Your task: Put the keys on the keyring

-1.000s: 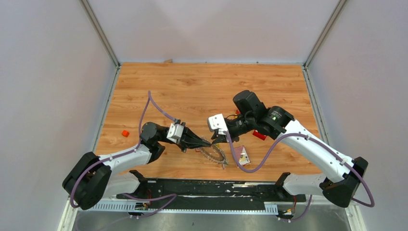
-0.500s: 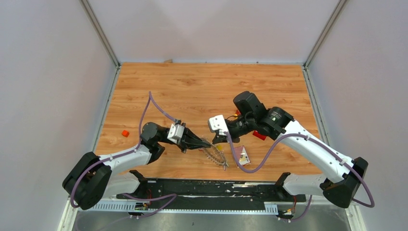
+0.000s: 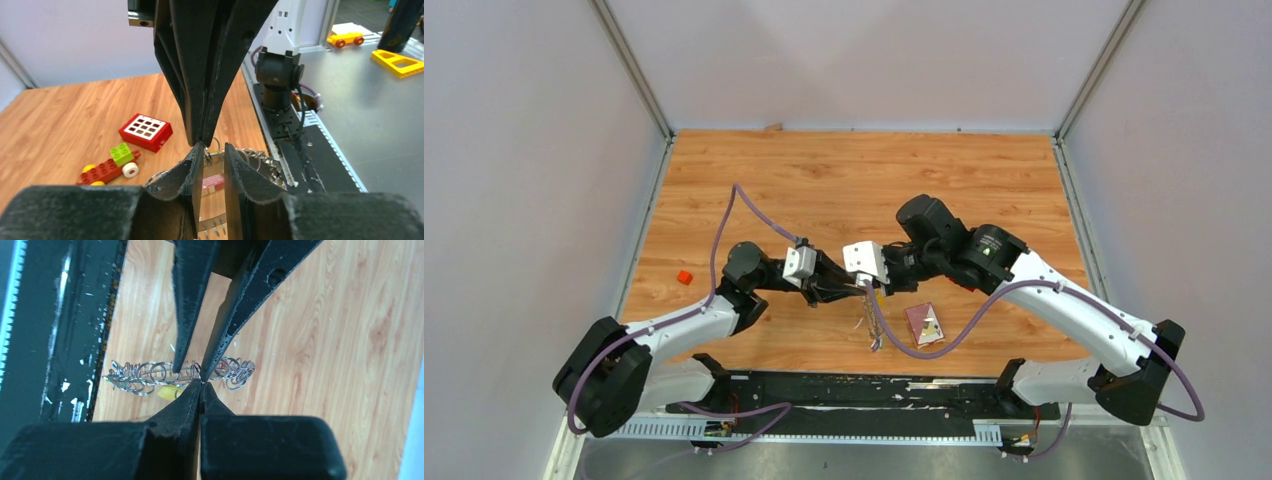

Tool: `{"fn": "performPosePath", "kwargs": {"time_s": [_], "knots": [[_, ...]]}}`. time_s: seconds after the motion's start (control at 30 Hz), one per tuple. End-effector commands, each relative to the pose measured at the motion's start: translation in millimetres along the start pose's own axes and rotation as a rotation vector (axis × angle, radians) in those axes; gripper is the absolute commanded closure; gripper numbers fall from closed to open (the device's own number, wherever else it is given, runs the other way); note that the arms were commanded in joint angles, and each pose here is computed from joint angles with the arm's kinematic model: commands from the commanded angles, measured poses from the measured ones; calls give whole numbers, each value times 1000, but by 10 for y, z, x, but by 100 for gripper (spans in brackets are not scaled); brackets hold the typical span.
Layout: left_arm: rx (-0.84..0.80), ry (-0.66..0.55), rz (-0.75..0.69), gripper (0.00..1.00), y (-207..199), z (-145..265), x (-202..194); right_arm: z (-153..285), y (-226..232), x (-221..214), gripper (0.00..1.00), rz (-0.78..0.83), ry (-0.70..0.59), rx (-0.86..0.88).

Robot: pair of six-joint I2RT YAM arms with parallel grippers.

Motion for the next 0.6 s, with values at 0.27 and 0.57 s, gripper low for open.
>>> {"fn": "performPosePath", "kwargs": {"time_s": [0.27,0.57], "knots": [[128,19,-107,69,226,-30,200,70,-241,205,100,29,174,-149],[175,49,-94,86,300,-28,162,2,-264,270,100,50,208,-149]]}}
Point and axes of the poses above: each gripper's point midway between its finger pads, its own z axis back along the fingers, its own y axis along the line the jaws close on, x = y × z, the point moved 8 cm from there along z, back along the fingers, and after that the axes turned 9 degrees about z, right-handed, at the moved point
